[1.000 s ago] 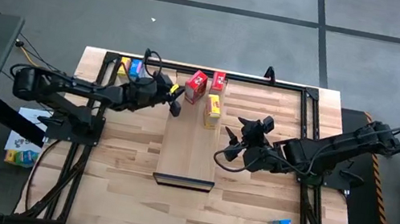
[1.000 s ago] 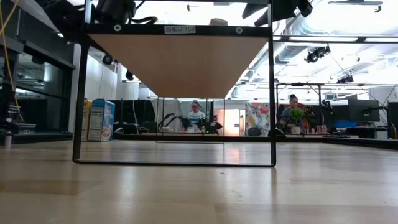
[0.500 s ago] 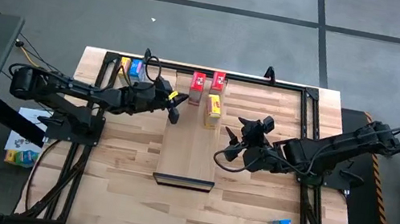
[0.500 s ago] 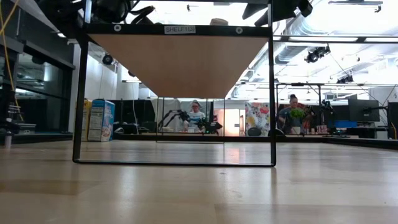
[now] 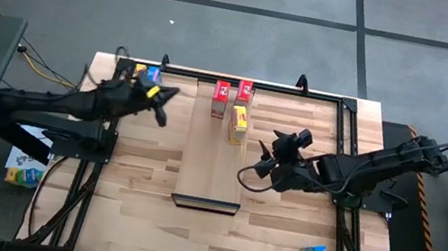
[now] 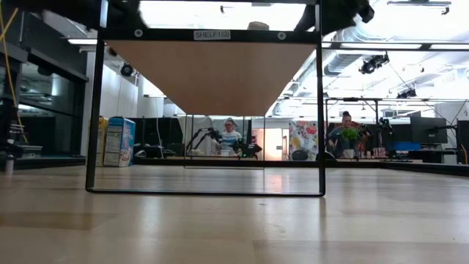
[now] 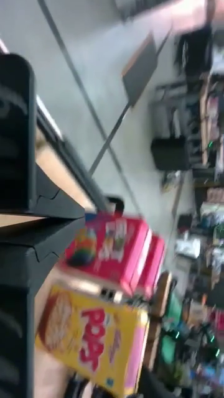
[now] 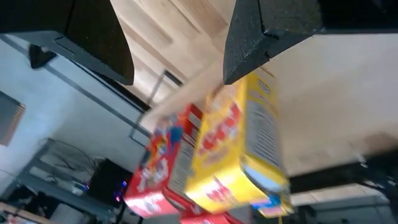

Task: Stack cereal on shelf
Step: Put the top blue cereal box on the shelf

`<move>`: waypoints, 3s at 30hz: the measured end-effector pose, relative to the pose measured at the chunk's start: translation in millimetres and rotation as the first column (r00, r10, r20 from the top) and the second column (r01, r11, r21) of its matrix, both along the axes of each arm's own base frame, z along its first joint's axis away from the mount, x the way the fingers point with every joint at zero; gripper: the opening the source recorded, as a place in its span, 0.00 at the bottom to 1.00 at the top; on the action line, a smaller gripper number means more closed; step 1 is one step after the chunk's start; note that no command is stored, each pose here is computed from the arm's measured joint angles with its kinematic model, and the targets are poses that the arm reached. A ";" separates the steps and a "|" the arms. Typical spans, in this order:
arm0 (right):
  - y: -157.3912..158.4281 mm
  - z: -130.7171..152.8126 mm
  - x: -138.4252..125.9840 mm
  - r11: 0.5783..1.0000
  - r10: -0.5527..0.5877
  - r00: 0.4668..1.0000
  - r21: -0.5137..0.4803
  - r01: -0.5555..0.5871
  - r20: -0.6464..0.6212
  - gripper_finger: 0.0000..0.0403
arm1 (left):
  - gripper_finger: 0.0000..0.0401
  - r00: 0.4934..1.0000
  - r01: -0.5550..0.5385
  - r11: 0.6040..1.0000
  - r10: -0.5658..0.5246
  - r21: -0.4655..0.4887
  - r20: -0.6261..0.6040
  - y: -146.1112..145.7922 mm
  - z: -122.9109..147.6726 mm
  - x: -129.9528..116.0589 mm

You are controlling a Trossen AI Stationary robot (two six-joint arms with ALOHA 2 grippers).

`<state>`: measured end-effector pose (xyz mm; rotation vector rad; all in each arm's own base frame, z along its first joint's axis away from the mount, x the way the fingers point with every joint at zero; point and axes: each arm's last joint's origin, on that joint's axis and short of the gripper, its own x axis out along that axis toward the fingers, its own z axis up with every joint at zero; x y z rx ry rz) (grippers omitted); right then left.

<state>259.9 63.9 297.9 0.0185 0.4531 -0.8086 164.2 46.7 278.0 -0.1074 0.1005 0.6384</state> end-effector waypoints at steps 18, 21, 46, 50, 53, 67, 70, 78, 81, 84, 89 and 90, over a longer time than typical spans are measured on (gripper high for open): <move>-6.1 -6.0 -8.3 0.996 -0.088 0.996 0.008 0.088 -0.020 0.60 | 0.45 0.861 -0.400 0.915 0.353 -0.057 -0.366 44.9 7.8 -14.4; -7.9 -6.9 -9.2 0.995 -0.097 0.995 0.003 0.097 -0.031 0.60 | 0.58 0.805 -0.482 0.871 0.396 -0.097 -0.441 58.1 7.6 -13.1; -25.2 -39.0 -9.2 0.980 -0.196 0.980 -0.001 0.197 0.011 0.60 | 0.76 0.608 -0.754 0.608 0.505 -0.248 -0.612 126.1 -44.5 -12.7; -25.1 -39.0 -9.1 0.981 -0.194 0.981 0.001 0.194 0.010 0.60 | 0.76 0.589 -0.770 0.587 0.507 -0.248 -0.629 130.3 -49.1 -13.7; -25.1 -39.0 -9.1 0.981 -0.194 0.981 0.002 0.194 0.010 0.60 | 0.76 0.584 -0.774 0.581 0.499 -0.253 -0.641 132.1 -53.4 -11.9; -25.1 -38.7 -9.0 0.981 -0.194 0.981 0.004 0.194 0.013 0.60 | 0.76 0.594 -0.769 0.579 0.492 -0.271 -0.636 135.5 -55.6 -11.3; -25.1 -38.7 -9.0 0.981 -0.195 0.981 0.005 0.194 0.015 0.60 | 0.76 0.581 -0.781 0.566 0.500 -0.266 -0.642 135.1 -56.2 -12.3; -24.9 -37.9 -7.9 0.980 -0.197 0.980 0.007 0.197 0.030 0.60 | 0.76 0.565 -0.784 0.556 0.454 -0.277 -0.689 139.8 -70.6 -7.1; -24.9 -37.8 -7.9 0.980 -0.197 0.980 0.007 0.197 0.031 0.60 | 0.76 0.546 -0.790 0.552 0.438 -0.266 -0.714 142.3 -78.1 -4.9; -24.9 -37.8 -7.9 0.980 -0.197 0.980 0.007 0.197 0.030 0.60 | 0.76 0.528 -0.798 0.545 0.428 -0.256 -0.734 144.2 -84.2 -3.3; -24.9 -37.9 -8.0 0.980 -0.197 0.980 0.006 0.197 0.030 0.60 | 0.76 0.513 -0.803 0.542 0.421 -0.246 -0.748 145.5 -88.6 -2.3; -24.9 -37.8 -8.0 0.980 -0.197 0.980 0.006 0.197 0.030 0.60 | 0.76 0.514 -0.803 0.542 0.421 -0.246 -0.747 145.5 -88.5 -2.3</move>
